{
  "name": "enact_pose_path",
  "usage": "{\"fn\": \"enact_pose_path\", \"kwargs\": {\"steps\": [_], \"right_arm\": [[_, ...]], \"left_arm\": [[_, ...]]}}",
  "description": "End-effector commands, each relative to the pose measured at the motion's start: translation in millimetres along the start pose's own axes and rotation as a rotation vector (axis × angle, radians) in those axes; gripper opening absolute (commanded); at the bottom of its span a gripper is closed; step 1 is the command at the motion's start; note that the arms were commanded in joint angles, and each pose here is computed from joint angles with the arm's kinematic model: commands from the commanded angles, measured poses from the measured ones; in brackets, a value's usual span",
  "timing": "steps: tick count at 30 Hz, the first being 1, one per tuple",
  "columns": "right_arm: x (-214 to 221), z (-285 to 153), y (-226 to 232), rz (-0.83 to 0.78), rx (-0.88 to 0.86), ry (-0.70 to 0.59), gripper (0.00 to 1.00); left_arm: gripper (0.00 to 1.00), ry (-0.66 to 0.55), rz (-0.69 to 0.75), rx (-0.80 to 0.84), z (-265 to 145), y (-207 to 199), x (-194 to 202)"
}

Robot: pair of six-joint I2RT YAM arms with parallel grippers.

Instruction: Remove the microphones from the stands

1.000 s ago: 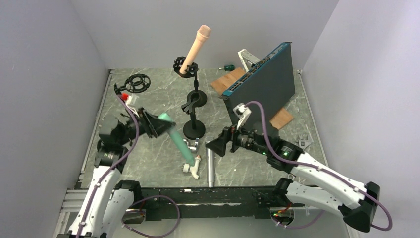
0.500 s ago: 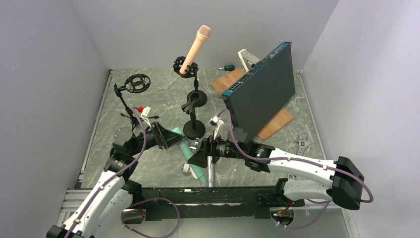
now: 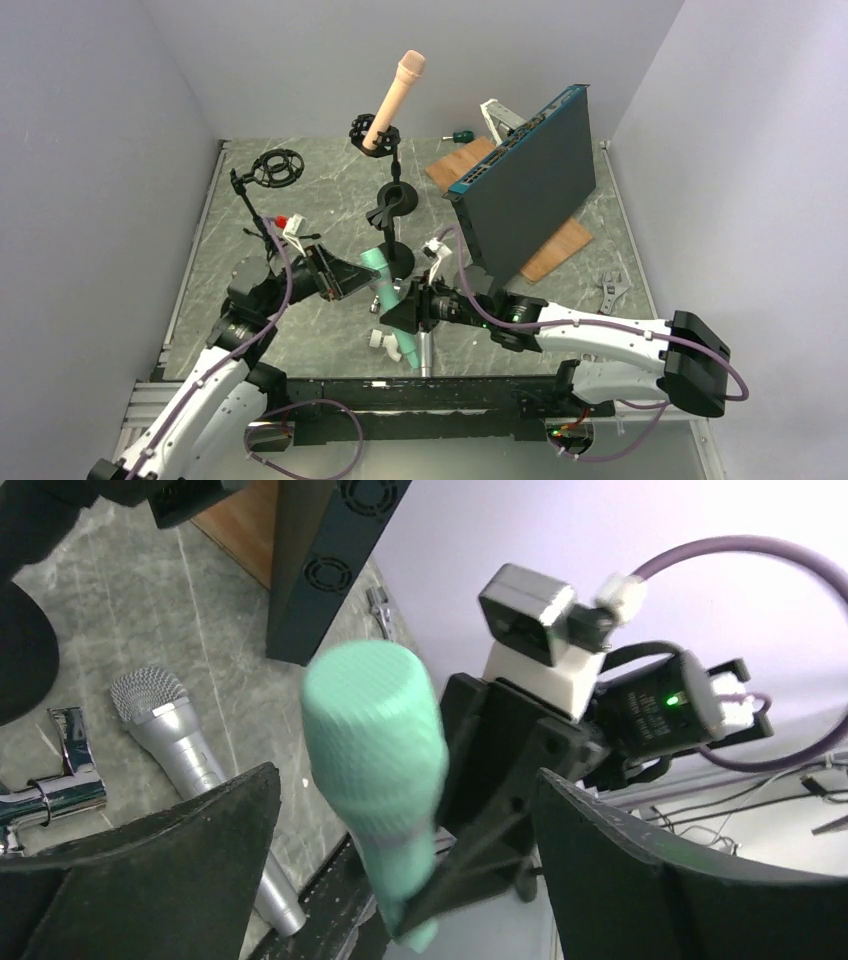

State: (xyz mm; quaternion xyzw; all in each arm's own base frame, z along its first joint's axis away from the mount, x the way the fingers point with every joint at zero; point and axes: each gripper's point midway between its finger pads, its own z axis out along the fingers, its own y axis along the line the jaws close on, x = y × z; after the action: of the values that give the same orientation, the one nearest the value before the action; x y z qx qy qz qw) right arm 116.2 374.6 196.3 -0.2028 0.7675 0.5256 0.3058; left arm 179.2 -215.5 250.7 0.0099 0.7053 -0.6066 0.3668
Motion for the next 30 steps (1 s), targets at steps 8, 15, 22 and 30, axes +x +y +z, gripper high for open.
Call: {"fn": "enact_pose_path", "kwargs": {"steps": [8, 15, 22, 30], "right_arm": [[6.9, -68.4, -109.6, 0.136, 0.570, -0.173, 0.00], [43.6, -95.0, -156.6, 0.272, 0.792, -0.167, 0.00], [55.3, -85.9, -169.4, 0.271, 0.825, -0.149, 0.07], [71.7, -63.2, -173.6, 0.239, 0.772, -0.125, 0.36]], "left_arm": [[1.00, -0.226, 0.376, -0.434, -57.2, 1.8, -63.5], [0.99, -0.320, 0.457, -0.587, -87.8, 6.4, -82.8], [0.99, -0.412, 0.522, -0.527, -99.8, -11.1, -87.5], [0.96, -0.415, 0.596, -0.543, -111.9, -22.2, -90.6]]}}
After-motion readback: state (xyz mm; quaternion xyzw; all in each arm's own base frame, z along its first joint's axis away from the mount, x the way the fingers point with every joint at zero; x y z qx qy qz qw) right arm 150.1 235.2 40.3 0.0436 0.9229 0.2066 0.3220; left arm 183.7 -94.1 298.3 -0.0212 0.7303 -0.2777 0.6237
